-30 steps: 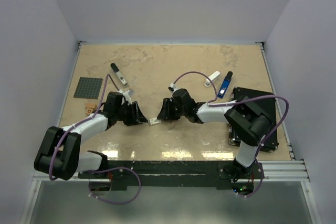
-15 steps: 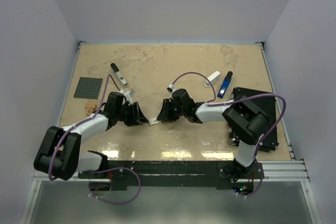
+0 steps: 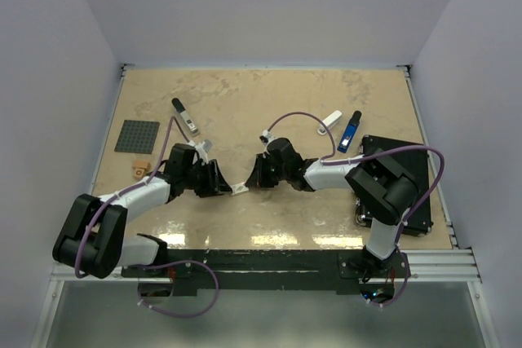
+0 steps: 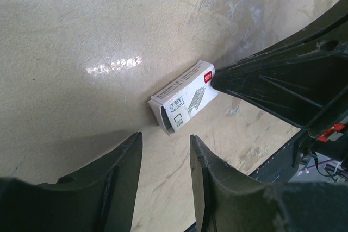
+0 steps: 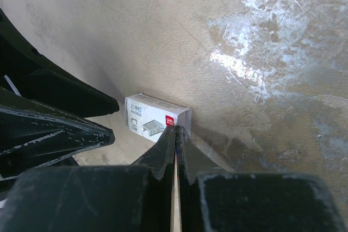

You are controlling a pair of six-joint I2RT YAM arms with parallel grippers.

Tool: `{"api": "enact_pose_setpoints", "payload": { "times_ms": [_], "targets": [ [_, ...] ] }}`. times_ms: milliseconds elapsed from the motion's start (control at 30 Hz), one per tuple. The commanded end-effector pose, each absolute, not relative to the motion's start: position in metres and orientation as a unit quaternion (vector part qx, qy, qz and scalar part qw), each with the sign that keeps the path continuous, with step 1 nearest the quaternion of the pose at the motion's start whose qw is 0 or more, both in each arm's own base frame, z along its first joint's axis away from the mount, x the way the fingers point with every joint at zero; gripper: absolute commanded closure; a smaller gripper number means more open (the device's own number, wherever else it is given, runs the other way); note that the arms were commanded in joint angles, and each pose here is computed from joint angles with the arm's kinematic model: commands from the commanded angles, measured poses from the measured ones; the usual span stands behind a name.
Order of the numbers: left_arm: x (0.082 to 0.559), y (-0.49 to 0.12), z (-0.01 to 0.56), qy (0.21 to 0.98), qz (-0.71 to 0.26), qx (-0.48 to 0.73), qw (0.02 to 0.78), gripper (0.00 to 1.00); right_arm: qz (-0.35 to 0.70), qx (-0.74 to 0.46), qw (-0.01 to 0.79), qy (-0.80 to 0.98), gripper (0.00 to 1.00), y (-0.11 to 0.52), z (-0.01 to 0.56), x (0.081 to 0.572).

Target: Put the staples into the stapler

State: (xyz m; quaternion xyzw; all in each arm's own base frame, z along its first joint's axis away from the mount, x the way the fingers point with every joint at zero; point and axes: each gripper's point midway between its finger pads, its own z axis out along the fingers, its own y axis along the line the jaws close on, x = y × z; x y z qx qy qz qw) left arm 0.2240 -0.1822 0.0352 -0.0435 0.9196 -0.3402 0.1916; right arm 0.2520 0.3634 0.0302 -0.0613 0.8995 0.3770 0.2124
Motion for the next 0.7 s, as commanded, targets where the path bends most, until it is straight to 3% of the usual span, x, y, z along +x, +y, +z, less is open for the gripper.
{"api": "enact_pose_setpoints", "payload": {
  "times_ms": [0,400,667],
  "targets": [
    [0.236,-0.191,0.043,0.914,-0.345,-0.038,0.210,0.55,0.394,-0.059,0.237,0.886,1.00,0.371,0.050,0.258],
    [0.247,-0.193,0.045,0.926,-0.300,-0.034,0.229,0.70,0.392,-0.058,0.243,0.885,1.00,0.373,0.052,0.258],
    [0.247,-0.182,0.045,0.940,-0.244,-0.029,0.237,0.73,0.389,-0.056,0.244,0.887,1.00,0.372,0.052,0.258]
  ]
}}
